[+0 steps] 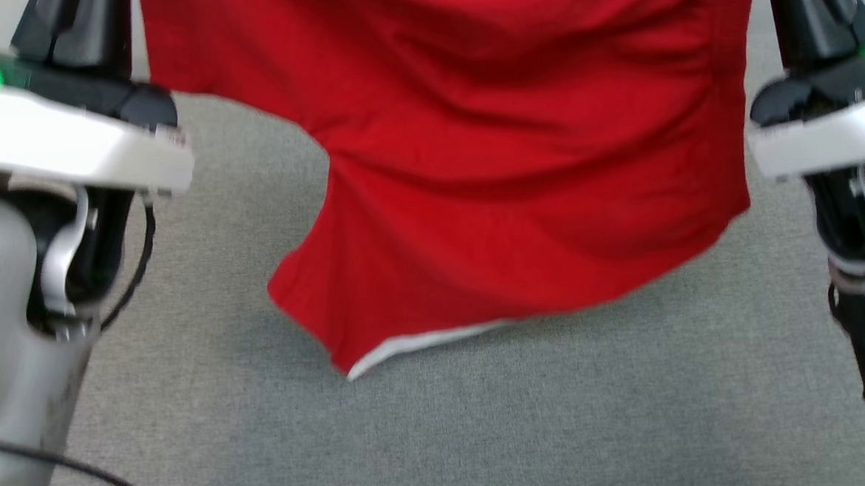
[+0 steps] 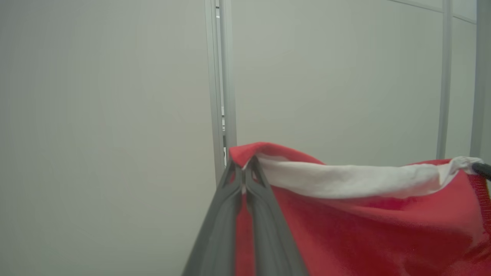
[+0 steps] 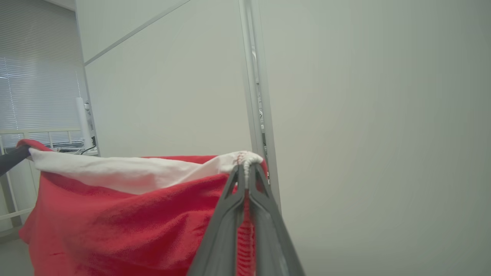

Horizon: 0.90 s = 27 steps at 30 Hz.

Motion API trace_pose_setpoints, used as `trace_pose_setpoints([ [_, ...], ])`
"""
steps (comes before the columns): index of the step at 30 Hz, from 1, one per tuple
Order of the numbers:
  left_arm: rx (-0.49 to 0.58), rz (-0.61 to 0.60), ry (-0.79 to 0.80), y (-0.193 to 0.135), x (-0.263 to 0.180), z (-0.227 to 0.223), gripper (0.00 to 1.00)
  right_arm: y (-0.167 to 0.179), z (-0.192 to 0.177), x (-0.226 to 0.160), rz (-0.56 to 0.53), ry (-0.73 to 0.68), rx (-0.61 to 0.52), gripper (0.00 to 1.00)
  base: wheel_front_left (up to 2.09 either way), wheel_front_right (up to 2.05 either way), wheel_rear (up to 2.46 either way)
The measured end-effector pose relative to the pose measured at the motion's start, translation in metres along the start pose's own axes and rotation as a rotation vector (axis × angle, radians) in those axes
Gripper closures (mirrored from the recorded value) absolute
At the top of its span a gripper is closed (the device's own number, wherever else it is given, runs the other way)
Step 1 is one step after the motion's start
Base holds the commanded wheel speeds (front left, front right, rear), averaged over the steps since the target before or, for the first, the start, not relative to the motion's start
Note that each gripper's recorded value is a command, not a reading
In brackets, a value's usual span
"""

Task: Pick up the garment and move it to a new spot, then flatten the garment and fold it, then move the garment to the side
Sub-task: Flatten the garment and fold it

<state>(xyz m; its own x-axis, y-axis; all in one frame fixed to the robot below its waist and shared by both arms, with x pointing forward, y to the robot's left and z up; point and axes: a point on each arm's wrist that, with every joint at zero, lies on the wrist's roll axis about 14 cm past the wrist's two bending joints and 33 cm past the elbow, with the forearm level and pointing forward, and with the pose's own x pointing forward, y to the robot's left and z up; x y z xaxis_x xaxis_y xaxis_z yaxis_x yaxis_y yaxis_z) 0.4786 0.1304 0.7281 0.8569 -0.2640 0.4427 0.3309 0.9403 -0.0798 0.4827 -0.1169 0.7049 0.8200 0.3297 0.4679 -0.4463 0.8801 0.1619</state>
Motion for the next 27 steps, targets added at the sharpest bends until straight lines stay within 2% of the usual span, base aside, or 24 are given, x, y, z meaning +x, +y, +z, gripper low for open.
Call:
trace_pose_setpoints([
  [4,-0.001,-0.023,0.12,0.009,0.037,-0.044,1.0,-0.02,-0.025,0.031,-0.018,0.036,0.001,1.0,0.0,0.0,0.0],
  [8,-0.004,0.016,0.211,0.031,0.081,-0.08,1.0,-0.047,-0.048,0.07,-0.037,0.073,-0.035,1.0,0.0,0.0,0.0],
  [12,0.01,0.069,0.329,0.059,0.105,-0.13,1.0,-0.068,-0.097,0.097,-0.073,0.17,-0.045,1.0,0.0,0.0,0.0],
  [17,0.025,0.084,0.329,0.068,0.133,-0.148,1.0,-0.083,-0.115,0.126,-0.115,0.187,-0.066,1.0,0.0,0.0,0.0],
  [20,0.01,0.076,0.325,0.064,0.143,-0.158,1.0,-0.089,-0.135,0.129,-0.134,0.245,-0.086,1.0,0.0,0.0,0.0],
  [23,0.007,0.069,0.397,0.065,0.133,-0.194,1.0,-0.087,-0.177,0.121,-0.126,0.349,-0.092,1.0,0.0,0.0,0.0],
  [27,-0.016,0.068,0.429,0.065,0.114,-0.226,1.0,-0.085,-0.218,0.105,-0.117,0.421,-0.067,1.0,0.0,0.0,0.0],
])
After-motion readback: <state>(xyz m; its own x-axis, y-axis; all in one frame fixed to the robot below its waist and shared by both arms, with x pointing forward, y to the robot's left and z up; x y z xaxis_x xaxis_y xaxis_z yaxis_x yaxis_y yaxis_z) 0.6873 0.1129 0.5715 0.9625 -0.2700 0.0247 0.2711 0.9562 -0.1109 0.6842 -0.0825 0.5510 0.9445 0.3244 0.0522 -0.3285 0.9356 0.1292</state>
